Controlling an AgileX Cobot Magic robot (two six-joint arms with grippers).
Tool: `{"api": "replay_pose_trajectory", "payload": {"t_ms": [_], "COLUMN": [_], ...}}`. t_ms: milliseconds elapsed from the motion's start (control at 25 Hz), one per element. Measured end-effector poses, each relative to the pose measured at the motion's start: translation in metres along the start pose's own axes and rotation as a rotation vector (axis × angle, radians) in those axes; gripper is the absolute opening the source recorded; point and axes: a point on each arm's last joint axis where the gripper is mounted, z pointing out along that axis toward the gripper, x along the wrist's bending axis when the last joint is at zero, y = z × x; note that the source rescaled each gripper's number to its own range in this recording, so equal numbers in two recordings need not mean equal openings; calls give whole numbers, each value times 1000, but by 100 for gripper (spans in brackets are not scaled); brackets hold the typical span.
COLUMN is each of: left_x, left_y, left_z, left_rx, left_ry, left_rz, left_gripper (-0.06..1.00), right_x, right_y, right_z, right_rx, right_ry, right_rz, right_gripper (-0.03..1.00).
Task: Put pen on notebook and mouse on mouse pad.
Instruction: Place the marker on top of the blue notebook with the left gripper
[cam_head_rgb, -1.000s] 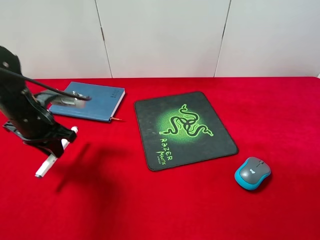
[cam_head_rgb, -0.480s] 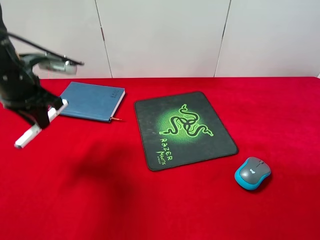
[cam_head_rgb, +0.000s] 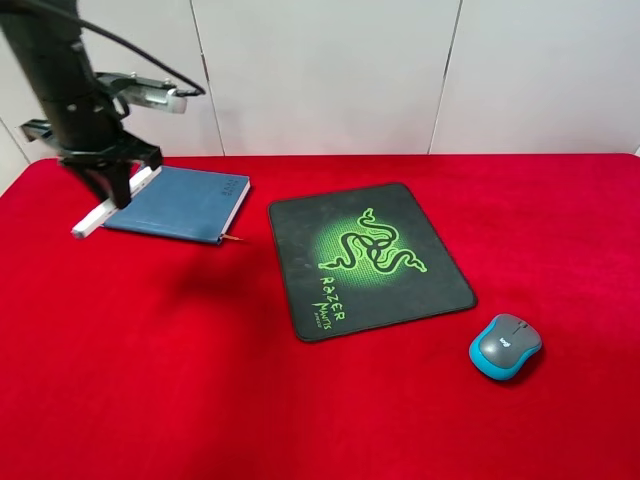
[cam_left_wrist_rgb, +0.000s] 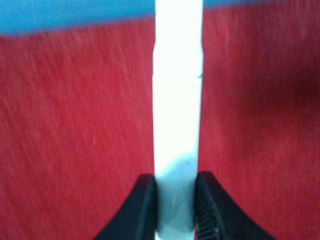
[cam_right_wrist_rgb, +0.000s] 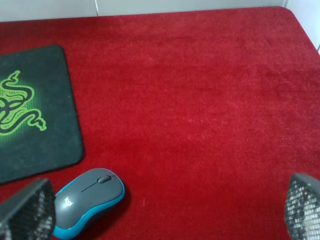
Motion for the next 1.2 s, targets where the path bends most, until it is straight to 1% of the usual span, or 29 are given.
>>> {"api": "replay_pose_trajectory", "payload": {"t_ms": [440,520,680,960,1200], "left_x": [9,10,10,9,8], "left_y": [63,74,89,91,91], "left_z": [41,46,63,95,100], "left_rx": [-46,-71,-95,-51,-43], "left_ry": [48,54,56,50,47], "left_rz": [22,22,22,26,26], "left_gripper": [0,0,0,0,0], "right_x": [0,0,0,0,0], "right_y": [0,0,0,0,0], "right_z": [0,0,0,0,0], "right_rx": [0,0,0,0,0], "right_ry": [0,0,0,0,0], "right_rz": [0,0,0,0,0], "right_gripper": [100,100,100,100,100]}}
